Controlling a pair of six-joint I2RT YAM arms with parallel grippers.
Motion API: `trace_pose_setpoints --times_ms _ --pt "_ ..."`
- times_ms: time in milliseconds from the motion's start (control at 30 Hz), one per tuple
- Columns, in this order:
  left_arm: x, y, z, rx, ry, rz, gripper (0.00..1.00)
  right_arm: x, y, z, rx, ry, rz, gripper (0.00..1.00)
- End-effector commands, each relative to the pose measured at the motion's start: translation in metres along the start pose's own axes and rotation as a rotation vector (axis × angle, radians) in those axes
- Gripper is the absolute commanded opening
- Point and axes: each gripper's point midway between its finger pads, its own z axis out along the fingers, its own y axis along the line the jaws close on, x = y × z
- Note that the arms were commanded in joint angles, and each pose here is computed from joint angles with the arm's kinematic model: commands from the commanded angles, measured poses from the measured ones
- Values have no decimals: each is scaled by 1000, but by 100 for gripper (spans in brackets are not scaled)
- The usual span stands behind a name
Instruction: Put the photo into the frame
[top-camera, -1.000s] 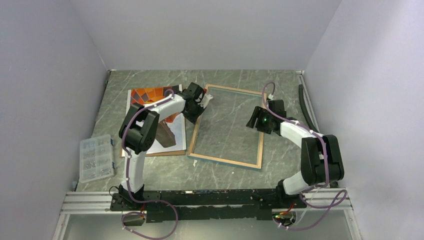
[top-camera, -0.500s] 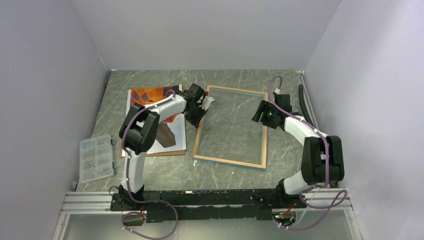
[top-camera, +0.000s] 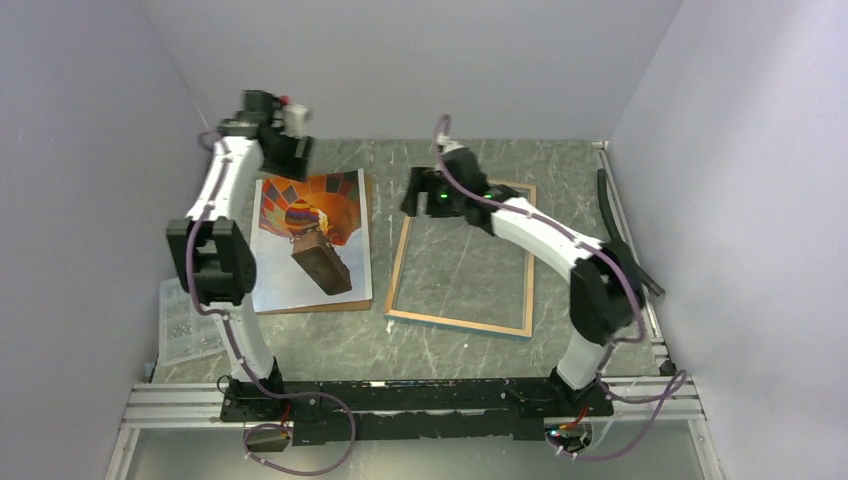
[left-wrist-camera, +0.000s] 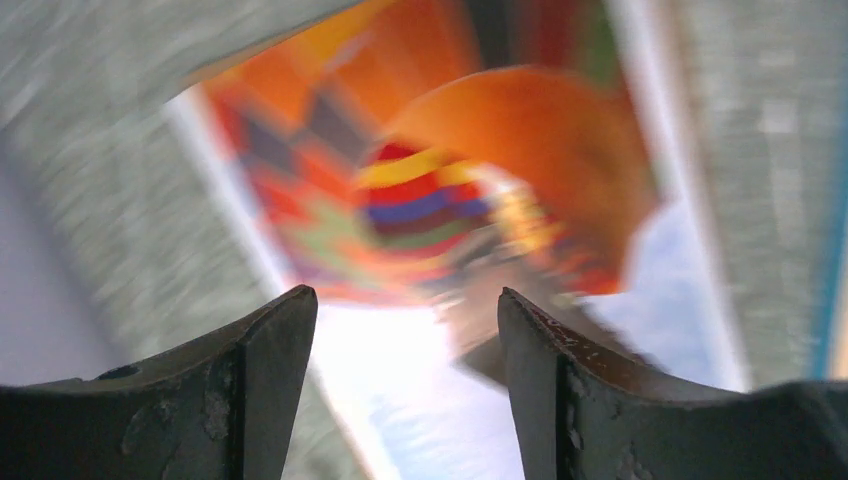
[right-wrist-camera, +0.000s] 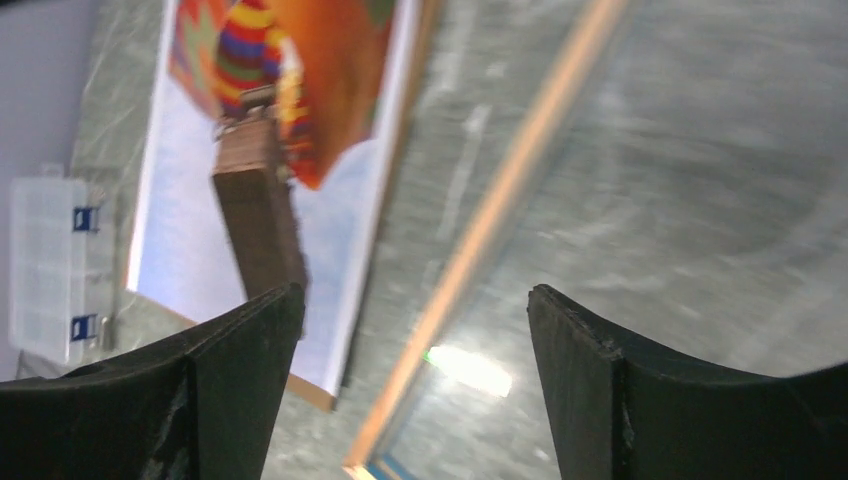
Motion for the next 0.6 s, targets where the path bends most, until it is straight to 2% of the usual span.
trace_pose_setpoints --times_ms 0,100,200,333,567 --pt "64 95 -35 -198 151 -53 72 35 71 40 -101 111 -50 89" --pt "102 142 -37 -316 204 -98 66 64 108 63 -185 199 -58 86" --pt "135 166 -37 -379 271 -119 59 93 125 77 -224 273 -39 84" --pt "163 178 -29 -464 319 -83 52 116 126 83 -232 330 -6 79" --pt "198 178 -8 -489 391 -75 45 137 112 85 -205 380 14 72"
